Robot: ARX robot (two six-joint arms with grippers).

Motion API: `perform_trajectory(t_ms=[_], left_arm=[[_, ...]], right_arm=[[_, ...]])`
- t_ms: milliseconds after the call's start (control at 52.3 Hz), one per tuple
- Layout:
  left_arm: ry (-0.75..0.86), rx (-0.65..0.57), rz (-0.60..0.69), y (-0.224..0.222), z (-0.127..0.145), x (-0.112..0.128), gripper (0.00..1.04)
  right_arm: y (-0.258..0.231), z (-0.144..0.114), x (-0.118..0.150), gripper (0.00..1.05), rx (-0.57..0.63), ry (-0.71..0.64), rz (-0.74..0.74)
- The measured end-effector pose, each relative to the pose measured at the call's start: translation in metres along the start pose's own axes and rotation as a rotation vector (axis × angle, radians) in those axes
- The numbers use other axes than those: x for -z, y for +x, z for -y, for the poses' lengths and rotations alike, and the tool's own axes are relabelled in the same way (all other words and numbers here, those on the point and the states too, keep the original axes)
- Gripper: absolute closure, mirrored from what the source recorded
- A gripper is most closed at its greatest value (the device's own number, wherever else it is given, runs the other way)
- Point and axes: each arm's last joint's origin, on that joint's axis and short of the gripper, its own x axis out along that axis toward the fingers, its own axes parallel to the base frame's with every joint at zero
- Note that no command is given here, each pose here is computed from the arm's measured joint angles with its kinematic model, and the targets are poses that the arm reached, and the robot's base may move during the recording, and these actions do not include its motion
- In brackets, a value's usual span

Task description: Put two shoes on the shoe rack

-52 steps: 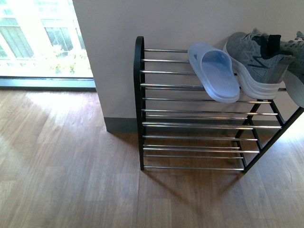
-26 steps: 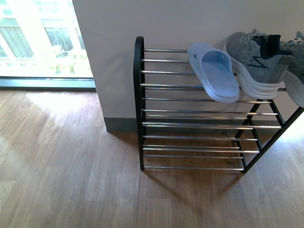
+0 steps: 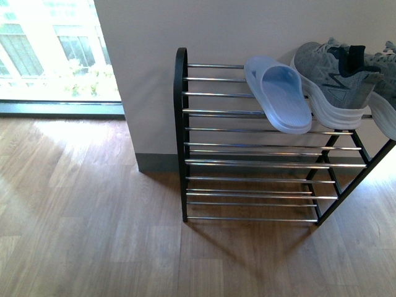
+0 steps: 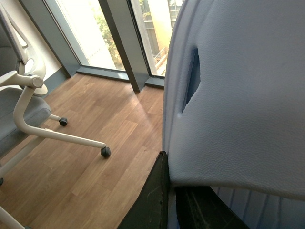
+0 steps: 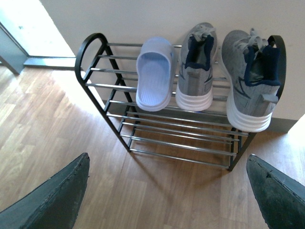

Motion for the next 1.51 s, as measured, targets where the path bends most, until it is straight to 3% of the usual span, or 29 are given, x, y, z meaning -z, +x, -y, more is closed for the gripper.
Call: perform_trajectory(t_ms=[115,210,325,401,707,1108,1509], left_arm=[[-0.001,0.0,0.0,0.0,0.0,0.0,1.03],[-0.001,0.0,0.0,0.0,0.0,0.0,1.03],[0.0,0.0,0.0,0.0,0.0,0.0,1.03],[0.0,0.0,0.0,0.0,0.0,0.0,1.03],[-0.001,0.0,0.0,0.0,0.0,0.0,1.03],[-0.001,-0.001,0.0,0.0,0.0,0.0,1.03],[-0.001,0.0,0.0,0.0,0.0,0.0,1.03]], right_arm=[[-0.004,-0.003,0.0,0.09,0.003,-0.016,0.021],[0.0,-0.006,0.009,0.22,0.101,-0.067,0.199],[-0.001,-0.023,0.024,0.45,0.115,-0.11,0.395],[0.0,-0.032,0.034,0.61,0.112,-0.096,0.406],[0.002,-0.048,0.055,1.03,0.108,-0.085,0.407],[0.003,-0.067,0.074,1.03,0.094,-0.086,0.408],[-0.002,-0.067,0.086,1.03,0.097,-0.085,0.406]])
